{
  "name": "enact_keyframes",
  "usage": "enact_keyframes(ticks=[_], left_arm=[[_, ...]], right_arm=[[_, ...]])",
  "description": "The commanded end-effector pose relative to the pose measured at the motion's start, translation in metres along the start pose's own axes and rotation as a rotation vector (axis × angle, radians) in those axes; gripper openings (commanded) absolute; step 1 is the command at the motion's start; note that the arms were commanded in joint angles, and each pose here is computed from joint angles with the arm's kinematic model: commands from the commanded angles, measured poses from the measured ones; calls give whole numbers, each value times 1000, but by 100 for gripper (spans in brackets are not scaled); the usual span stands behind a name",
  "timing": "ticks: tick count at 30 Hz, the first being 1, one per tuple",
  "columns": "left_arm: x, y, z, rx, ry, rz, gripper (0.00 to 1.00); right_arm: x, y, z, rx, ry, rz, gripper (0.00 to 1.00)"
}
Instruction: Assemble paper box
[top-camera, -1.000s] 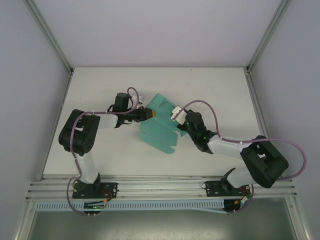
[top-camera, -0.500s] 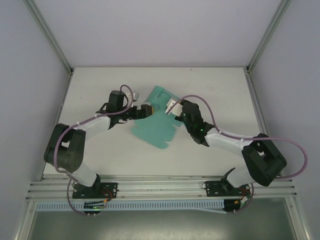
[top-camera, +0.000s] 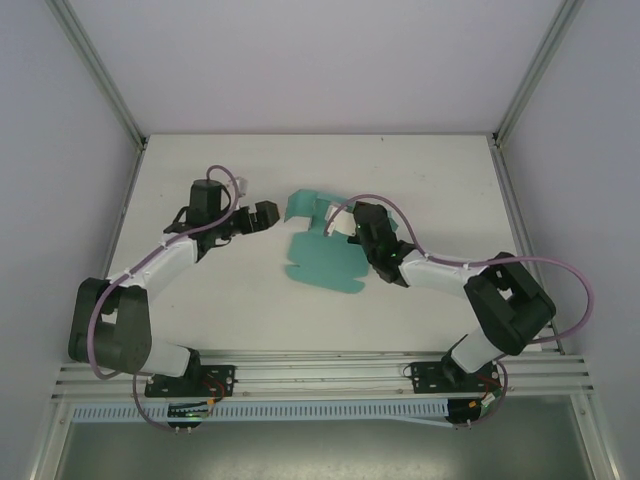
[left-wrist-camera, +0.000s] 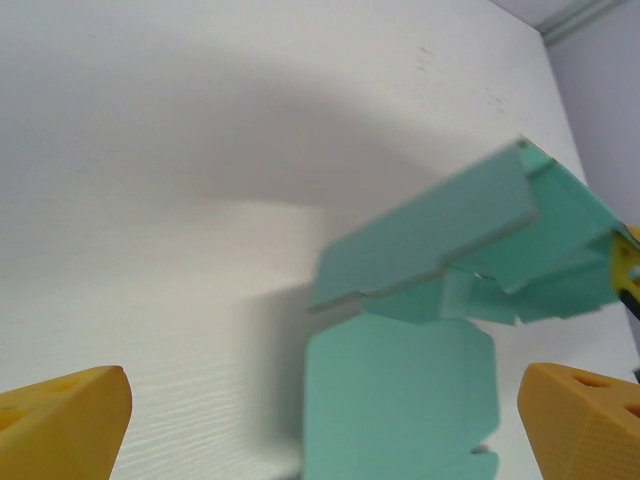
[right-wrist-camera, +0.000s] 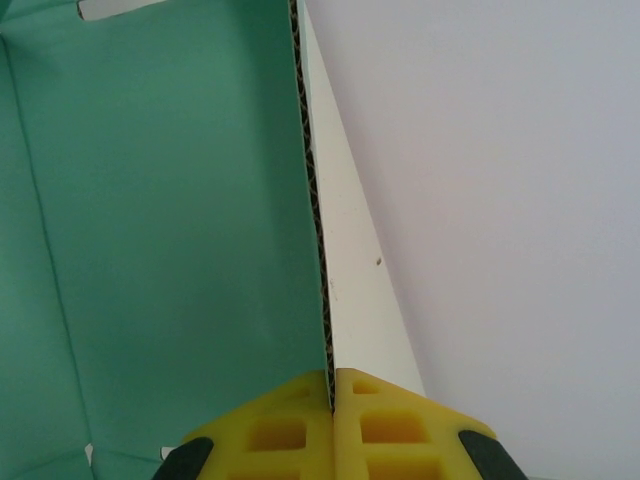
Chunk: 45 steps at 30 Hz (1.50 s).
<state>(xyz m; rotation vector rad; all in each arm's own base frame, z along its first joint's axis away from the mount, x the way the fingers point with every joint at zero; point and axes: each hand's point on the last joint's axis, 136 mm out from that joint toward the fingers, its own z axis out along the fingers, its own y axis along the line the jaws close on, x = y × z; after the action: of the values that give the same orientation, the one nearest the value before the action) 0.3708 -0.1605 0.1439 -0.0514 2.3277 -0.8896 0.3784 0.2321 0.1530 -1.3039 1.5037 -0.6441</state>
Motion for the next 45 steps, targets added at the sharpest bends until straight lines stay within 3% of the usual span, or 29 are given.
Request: enact_keyframes(ticks=[1, 7, 11, 16, 21, 27, 34, 45], left_arm=[[-6, 16, 4, -60, -2, -34, 98], [-30, 46, 36, -163, 0, -73, 99], [-39, 40, 62, -77, 17, -45, 99], [-23, 41, 86, -6, 100, -45, 98], [-21, 37, 92, 44, 107, -33, 95], [-6, 0, 88, 271, 147, 61, 85], [28, -15, 84, 302, 172, 158, 71], [43, -42, 94, 391, 172, 256, 70]], right_arm=[[-5, 17, 5, -6, -14, -53, 0], [-1, 43, 8, 12, 9, -74, 0], [-1, 51, 8, 25, 24, -94, 0], [-4, 45, 7, 49, 14, -63, 0], [-15, 28, 7, 106, -19, -84, 0], [-20, 24, 8, 116, -24, -79, 0], [-11, 29, 8, 124, 6, -75, 0], [-15, 33, 1, 110, -6, -77, 0]])
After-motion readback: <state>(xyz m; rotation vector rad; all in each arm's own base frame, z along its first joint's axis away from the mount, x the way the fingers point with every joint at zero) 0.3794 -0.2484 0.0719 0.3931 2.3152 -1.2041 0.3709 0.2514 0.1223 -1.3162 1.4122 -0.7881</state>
